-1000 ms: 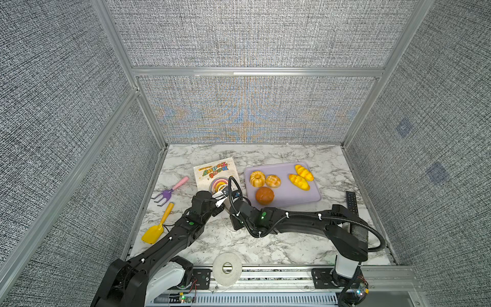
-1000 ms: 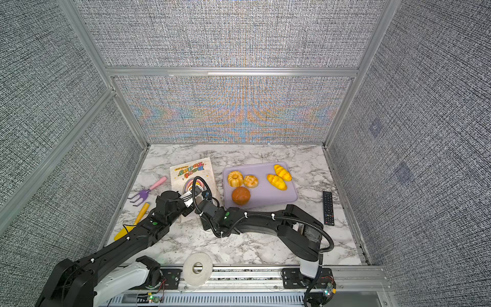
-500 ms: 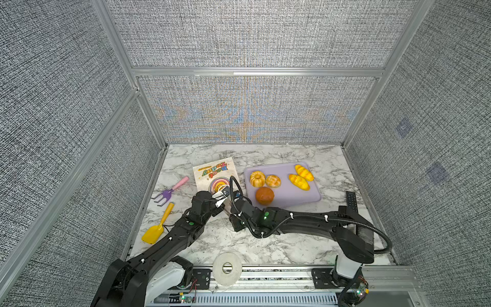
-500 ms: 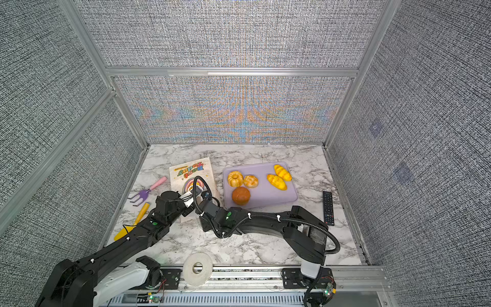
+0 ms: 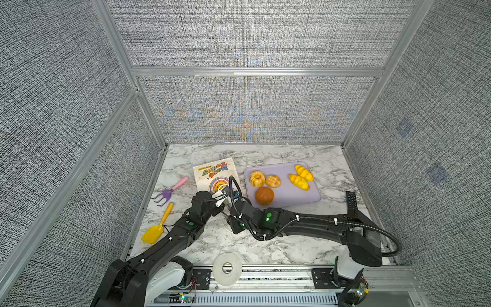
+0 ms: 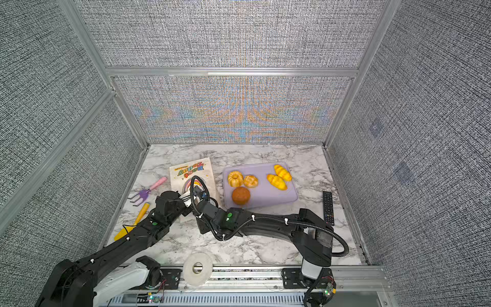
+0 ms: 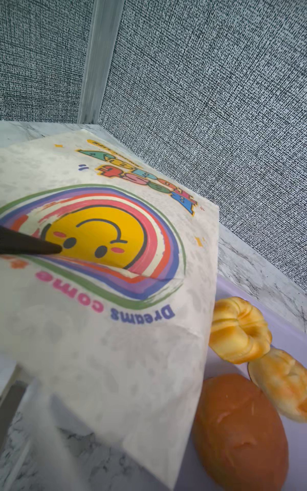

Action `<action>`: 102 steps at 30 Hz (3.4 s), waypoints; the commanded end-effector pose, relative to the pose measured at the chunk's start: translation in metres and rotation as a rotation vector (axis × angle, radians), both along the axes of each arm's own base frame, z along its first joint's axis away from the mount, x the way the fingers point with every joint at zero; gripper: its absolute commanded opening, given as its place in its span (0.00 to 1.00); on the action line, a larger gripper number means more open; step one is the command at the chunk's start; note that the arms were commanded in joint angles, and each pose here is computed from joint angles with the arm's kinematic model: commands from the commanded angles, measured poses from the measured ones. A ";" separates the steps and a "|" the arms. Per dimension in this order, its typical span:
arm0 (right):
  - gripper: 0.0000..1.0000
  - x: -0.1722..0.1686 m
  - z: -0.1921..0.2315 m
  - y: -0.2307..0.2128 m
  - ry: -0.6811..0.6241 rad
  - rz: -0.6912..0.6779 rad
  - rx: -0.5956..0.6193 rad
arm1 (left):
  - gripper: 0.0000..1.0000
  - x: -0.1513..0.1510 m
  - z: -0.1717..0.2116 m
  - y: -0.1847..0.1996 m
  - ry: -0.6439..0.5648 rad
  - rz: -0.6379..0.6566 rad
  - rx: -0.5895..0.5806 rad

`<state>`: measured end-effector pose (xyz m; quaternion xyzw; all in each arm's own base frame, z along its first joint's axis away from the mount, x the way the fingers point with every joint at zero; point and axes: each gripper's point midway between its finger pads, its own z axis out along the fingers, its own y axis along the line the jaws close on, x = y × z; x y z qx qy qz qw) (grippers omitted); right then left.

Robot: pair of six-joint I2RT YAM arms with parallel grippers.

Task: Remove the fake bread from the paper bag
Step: 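Reach the tongs into the bag and pinch a yellow bread, then pull the pinched yellow bread out of the bag with the tongs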

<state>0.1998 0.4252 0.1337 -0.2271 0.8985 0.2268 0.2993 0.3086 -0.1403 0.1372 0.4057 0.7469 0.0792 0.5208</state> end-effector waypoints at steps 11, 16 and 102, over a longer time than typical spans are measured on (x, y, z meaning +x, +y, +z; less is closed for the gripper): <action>0.37 -0.006 -0.004 -0.022 -0.056 -0.054 -0.040 | 0.00 0.000 0.000 0.002 0.000 0.013 -0.002; 0.37 -0.006 -0.006 -0.027 -0.064 -0.068 -0.039 | 0.00 0.001 0.001 0.002 0.000 0.017 -0.006; 0.00 -0.060 0.026 -0.056 0.307 0.146 -0.054 | 0.00 0.002 0.002 0.009 -0.016 0.052 0.005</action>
